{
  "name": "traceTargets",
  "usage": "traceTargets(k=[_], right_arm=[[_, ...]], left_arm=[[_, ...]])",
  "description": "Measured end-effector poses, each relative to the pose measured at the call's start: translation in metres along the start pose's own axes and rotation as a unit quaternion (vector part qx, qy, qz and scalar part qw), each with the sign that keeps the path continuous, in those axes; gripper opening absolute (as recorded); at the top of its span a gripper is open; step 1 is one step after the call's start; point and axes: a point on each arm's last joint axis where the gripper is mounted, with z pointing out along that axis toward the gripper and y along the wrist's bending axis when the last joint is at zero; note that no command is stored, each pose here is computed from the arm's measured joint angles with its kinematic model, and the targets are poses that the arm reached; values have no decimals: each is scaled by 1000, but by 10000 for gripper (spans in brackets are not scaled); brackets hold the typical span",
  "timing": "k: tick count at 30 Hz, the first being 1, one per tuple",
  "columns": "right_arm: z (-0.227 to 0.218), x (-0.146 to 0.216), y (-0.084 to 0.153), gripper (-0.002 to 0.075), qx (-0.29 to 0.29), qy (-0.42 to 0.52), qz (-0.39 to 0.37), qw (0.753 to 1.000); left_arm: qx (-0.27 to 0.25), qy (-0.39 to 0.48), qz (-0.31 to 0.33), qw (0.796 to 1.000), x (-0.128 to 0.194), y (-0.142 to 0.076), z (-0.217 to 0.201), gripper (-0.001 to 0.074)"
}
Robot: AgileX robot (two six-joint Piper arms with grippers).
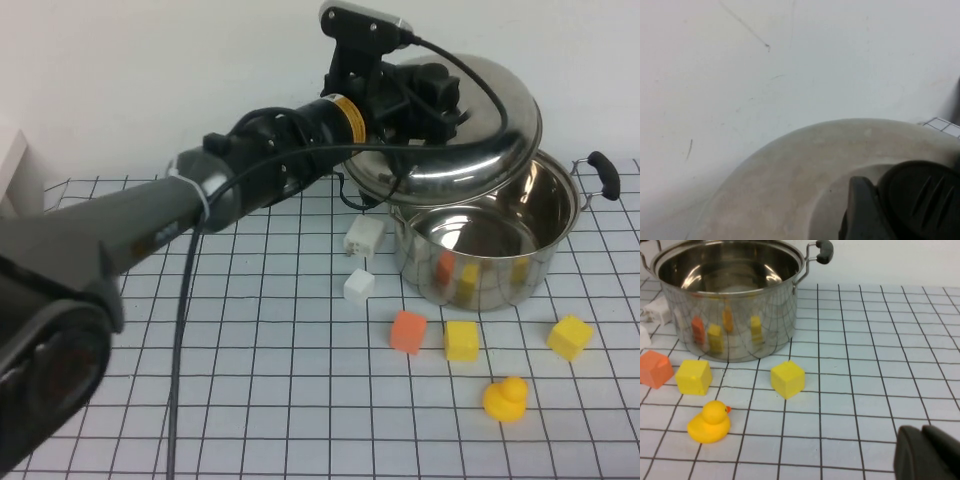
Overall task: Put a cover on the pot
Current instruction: Place the pot lid on the pot
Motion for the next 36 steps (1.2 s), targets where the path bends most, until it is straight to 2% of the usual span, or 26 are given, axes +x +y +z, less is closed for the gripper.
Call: traceTargets(k=[6, 17, 22, 28, 36], right_arm=[[0, 0, 0, 9, 0, 0, 0, 1000], [0, 0, 0, 9, 0, 0, 0, 1000], [0, 0, 0, 9, 0, 0, 0, 1000], [0, 0, 0, 9, 0, 0, 0, 1000], [0, 0, 0, 9, 0, 0, 0, 1000]], left_arm=[[17, -15, 0, 1000, 19, 6, 28, 331], [67, -12, 72, 995, 48, -14, 61, 331], [73, 10, 85, 994, 72, -13, 68, 331], [93, 22, 119, 988, 93, -22, 73, 331], [107, 3, 146, 983, 95, -25, 75, 331]])
